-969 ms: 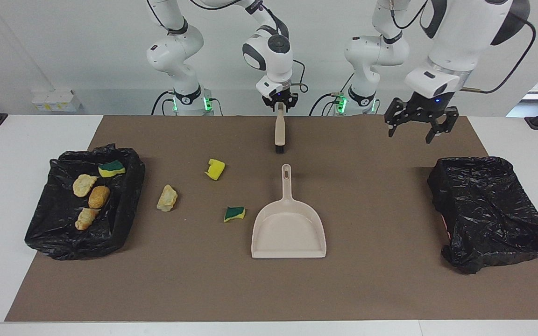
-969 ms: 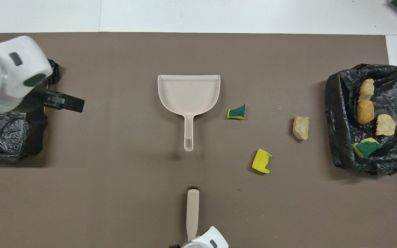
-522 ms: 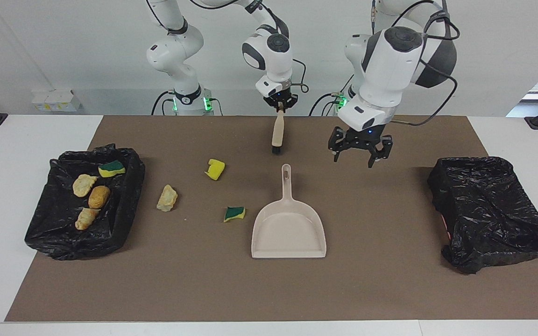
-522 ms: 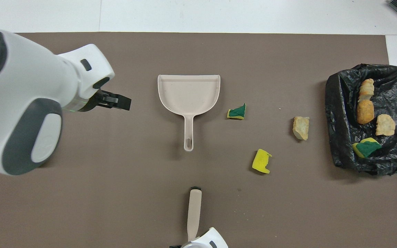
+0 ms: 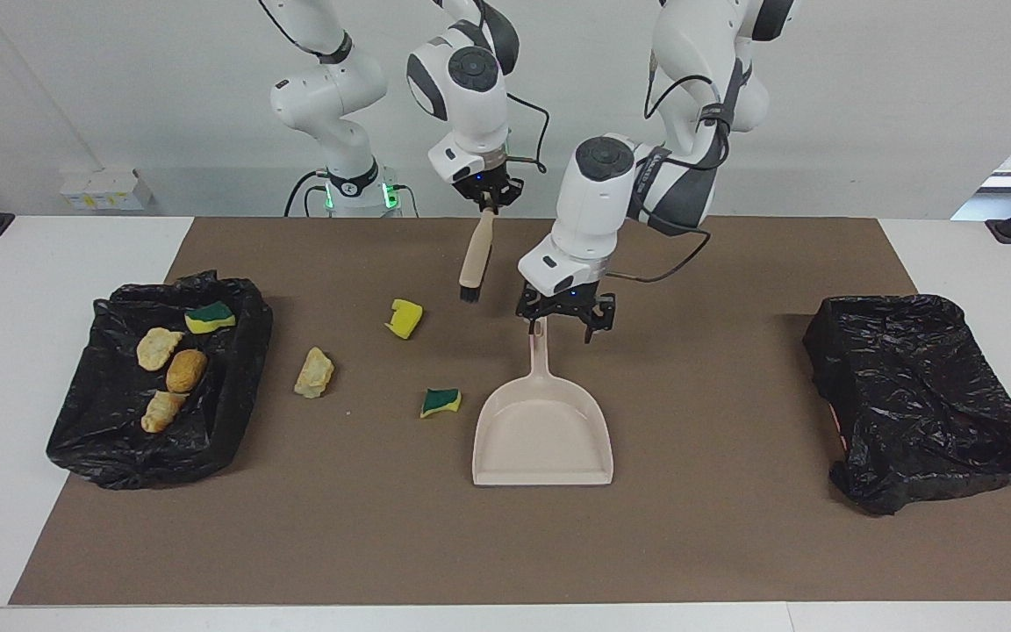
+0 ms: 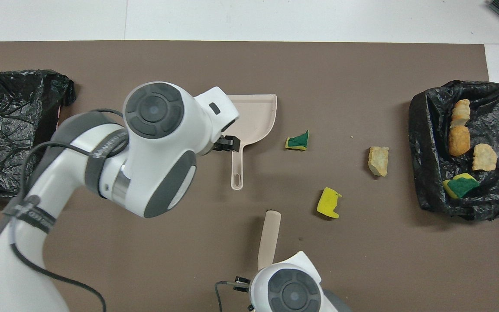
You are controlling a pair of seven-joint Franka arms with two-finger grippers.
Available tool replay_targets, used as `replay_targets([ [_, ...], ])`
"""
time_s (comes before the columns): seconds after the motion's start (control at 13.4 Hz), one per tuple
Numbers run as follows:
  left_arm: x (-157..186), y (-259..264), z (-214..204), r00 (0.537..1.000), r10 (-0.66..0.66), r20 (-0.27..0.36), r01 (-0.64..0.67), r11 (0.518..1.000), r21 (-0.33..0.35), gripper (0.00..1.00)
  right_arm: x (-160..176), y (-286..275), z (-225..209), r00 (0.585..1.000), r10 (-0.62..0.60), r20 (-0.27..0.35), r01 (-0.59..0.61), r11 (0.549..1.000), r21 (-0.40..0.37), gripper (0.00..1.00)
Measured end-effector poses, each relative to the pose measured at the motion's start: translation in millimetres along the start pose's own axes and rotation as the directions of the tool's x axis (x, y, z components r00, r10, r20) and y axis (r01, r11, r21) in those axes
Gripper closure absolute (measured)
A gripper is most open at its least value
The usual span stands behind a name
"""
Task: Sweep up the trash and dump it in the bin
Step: 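Grasp the dustpan handle with the left gripper while the right gripper lifts the brush, then sweep the bread and sponge pieces toward the dustpan with the right gripper's brush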
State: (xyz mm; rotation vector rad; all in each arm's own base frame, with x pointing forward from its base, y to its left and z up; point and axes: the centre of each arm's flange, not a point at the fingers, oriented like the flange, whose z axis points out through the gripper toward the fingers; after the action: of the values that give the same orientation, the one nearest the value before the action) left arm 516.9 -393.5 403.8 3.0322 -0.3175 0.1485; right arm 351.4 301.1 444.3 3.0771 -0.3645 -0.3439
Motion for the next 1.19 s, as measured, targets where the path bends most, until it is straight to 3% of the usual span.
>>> replay_targets([
  [0.37, -20.2, 19.2, 40.1, 1.0, 0.013, 0.025, -0.013, 1.0, 0.005, 0.0, 81.3, 71.4, -22.2, 0.995, -0.075, -0.064, 0.063, 0.983, -0.175, 0.75],
  [0.6, -21.4, 19.7, 47.1, 0.999, 0.007, 0.036, -0.008, 1.0, 0.011, 0.04, 132.6, 131.8, -17.6, 0.989, -0.133, -0.059, 0.112, 0.955, -0.275, 0.75],
  [0.67, -22.0, 18.4, 48.2, 0.999, 0.004, 0.044, -0.005, 1.0, 0.016, 0.09, 149.0, 156.6, -16.7, 0.988, -0.144, -0.046, 0.126, 0.95, -0.285, 0.75],
  [0.97, -21.1, 9.6, 48.4, 0.997, -0.01, 0.071, 0.007, 0.999, 0.039, 0.6, 191.5, 217.1, 2.2, 0.981, -0.189, -0.039, 0.166, 0.929, -0.33, 0.75],
  [1.04, -18.5, 6.4, 45.8, 0.998, -0.004, 0.062, 0.001, 0.999, 0.05, 0.68, 197.6, 223.2, 12.3, 0.98, -0.196, -0.033, 0.175, 0.929, -0.325, 0.75],
  [1.19, -12.1, 0.5, 39.3, 0.999, 0.013, 0.035, -0.015, 0.997, 0.079, 0.68, 205.7, 229.1, 33.5, 0.976, -0.215, -0.022, 0.198, 0.928, -0.315, 0.75],
])
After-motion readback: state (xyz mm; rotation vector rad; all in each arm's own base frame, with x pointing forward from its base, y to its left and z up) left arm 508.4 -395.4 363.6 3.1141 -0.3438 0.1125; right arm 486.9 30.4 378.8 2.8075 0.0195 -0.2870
